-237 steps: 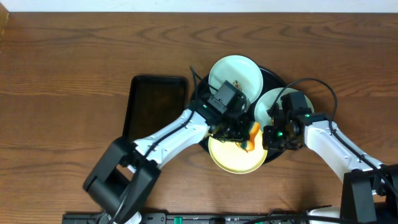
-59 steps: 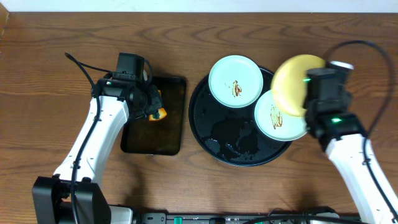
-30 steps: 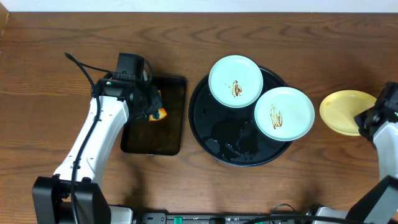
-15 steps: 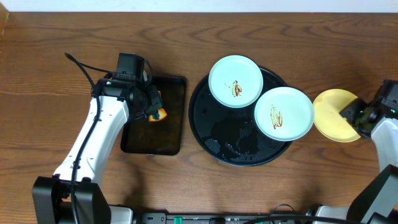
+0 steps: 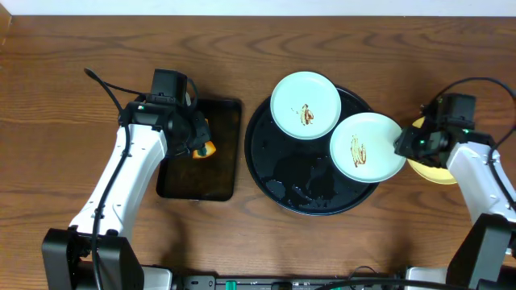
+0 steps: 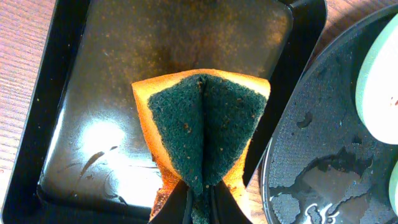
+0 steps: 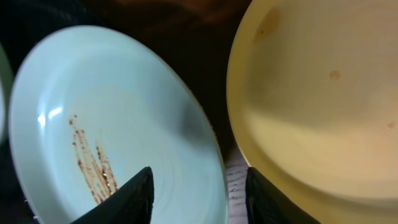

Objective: Clean dirty plates on tray and stack at the side
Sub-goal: 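Move right gripper to the rim of the lower pale green plate, then carry the sponge with left gripper over the pale green plate, then scrub the pale green plate with the sponge in left gripper, then return the sponge with left gripper to the black tray, then lift the pale green plate with right gripper off the round tray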

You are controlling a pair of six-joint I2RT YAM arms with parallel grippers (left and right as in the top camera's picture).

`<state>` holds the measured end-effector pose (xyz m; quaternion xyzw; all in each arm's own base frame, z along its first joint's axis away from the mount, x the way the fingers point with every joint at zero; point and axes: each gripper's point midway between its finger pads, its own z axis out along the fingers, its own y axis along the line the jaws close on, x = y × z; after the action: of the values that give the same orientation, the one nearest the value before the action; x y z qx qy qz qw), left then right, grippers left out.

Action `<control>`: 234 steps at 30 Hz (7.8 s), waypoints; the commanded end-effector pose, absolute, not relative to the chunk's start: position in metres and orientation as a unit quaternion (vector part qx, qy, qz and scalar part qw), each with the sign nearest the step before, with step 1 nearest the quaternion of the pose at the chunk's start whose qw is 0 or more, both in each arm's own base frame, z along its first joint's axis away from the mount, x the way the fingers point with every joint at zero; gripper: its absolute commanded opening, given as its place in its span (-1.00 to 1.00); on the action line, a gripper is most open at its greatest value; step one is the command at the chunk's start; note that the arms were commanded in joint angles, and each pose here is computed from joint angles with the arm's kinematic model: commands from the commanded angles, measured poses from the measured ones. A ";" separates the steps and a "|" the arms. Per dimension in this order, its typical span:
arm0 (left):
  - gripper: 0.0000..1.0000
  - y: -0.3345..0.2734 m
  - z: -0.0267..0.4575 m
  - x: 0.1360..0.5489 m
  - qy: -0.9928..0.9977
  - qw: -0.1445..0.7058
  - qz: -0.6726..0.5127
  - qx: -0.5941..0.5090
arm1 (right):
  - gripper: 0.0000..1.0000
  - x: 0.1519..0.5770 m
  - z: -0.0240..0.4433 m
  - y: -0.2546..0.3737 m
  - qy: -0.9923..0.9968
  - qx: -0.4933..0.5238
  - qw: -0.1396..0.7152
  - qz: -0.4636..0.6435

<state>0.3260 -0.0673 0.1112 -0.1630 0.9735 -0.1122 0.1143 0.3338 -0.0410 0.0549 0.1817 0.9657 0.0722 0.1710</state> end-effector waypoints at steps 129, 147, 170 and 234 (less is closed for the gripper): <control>-0.84 -0.139 0.129 0.333 0.977 0.192 -0.091 -0.033 | -0.35 0.266 0.016 0.083 0.994 0.076 -0.008 0.075; -0.84 -0.079 0.114 0.334 0.980 0.153 -0.059 -0.113 | -0.98 0.258 -0.009 0.097 0.989 0.072 0.005 0.126; -0.84 -0.079 0.113 0.331 0.981 0.148 -0.057 -0.113 | -0.98 0.295 0.105 0.051 0.995 -0.020 0.098 -0.022; -0.84 -0.079 0.113 0.331 0.981 0.148 -0.057 -0.113 | -0.98 0.337 0.169 -0.008 0.948 0.145 0.224 -0.176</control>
<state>0.3315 -0.0820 0.1160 -0.1187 0.9794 -0.0657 0.1497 0.3360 0.0006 0.1755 0.0885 0.9334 -0.2489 0.2428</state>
